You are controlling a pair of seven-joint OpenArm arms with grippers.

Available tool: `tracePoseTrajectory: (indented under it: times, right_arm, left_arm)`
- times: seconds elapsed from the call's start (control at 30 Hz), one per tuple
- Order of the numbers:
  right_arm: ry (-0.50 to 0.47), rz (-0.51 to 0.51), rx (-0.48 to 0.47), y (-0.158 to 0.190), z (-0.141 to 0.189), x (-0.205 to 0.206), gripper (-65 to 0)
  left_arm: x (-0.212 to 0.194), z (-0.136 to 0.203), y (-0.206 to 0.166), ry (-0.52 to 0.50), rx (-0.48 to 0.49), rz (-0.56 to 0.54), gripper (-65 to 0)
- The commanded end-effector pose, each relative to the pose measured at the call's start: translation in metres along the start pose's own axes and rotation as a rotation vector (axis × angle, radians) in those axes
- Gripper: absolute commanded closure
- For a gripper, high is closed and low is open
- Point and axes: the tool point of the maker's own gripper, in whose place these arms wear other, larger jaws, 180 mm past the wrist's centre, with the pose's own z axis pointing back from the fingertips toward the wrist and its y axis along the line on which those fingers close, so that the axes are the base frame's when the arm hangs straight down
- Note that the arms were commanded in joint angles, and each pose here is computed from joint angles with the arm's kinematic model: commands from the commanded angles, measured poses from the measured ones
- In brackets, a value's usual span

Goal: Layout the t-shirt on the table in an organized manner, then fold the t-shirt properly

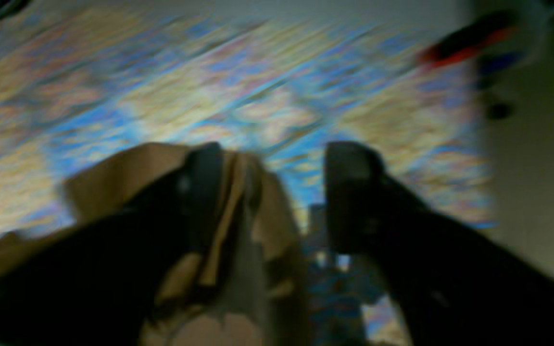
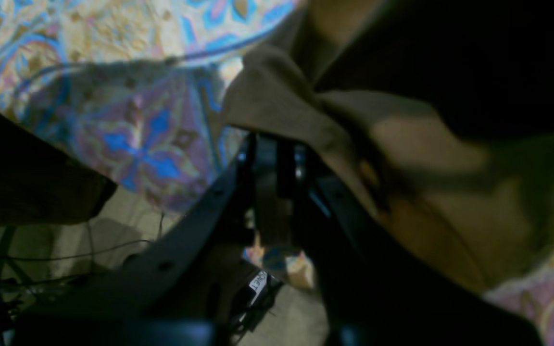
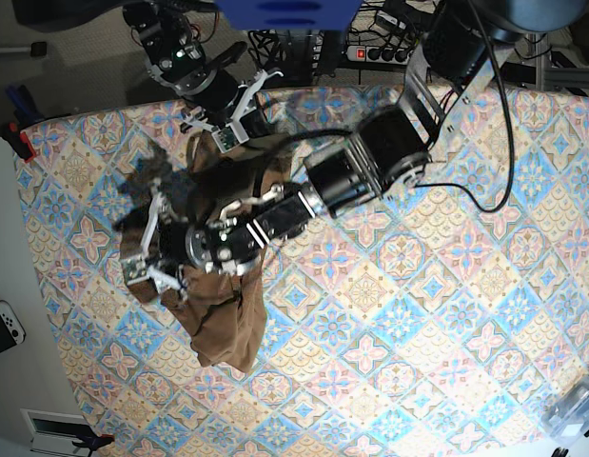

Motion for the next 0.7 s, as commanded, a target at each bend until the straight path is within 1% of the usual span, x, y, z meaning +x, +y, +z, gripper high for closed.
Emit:
tracePoseTrajectory:
  times: [0.0, 0.17, 0.23, 0.37, 0.43, 0.53, 0.57, 0.6, 0.67]
  right_arm:
    - [-0.041, 0.003, 0.01, 0.002, 0.001, 0.011, 0.0]
    - [-0.04, 0.004, 0.005, 0.0, 0.001, 0.012, 0.0]
    - [-0.04, 0.004, 0.004, -0.001, 0.001, 0.012, 0.0]
    - [-0.041, 0.005, 0.003, -0.001, 0.001, 0.012, 0.0]
    - [-0.038, 0.005, 0.002, -0.002, 0.001, 0.012, 0.0]
    - [-0.038, 0.005, 0.002, -0.002, 0.001, 0.012, 0.0]
    - [-0.037, 0.004, -0.004, -0.004, 0.002, 0.012, 0.0]
    - [-0.038, 0.002, -0.013, -0.007, 0.002, 0.011, 0.0]
    - [-0.037, 0.0, -0.02, -0.009, 0.003, 0.011, 0.0]
  left_arm:
    - [0.015, 0.003, 0.009, -0.037, 0.021, -0.015, -38.9]
    - [0.011, 0.002, 0.005, -0.041, 0.016, 0.007, -35.0]
    - [0.016, 0.004, 0.01, -0.05, 0.026, 0.007, -34.9]
    - [0.047, 0.028, 0.051, -0.149, 0.113, 0.06, -34.6]
    - [0.053, 0.05, 0.078, -0.194, 0.178, 0.091, -34.5]
    - [0.056, 0.079, 0.116, -0.252, 0.273, 0.168, -34.5]
    - [0.055, 0.09, 0.132, -0.258, 0.32, 0.205, -34.5]
    - [0.049, 0.1, 0.147, -0.241, 0.37, 0.244, -34.5]
    - [0.036, 0.112, 0.164, -0.189, 0.419, 0.312, -34.5]
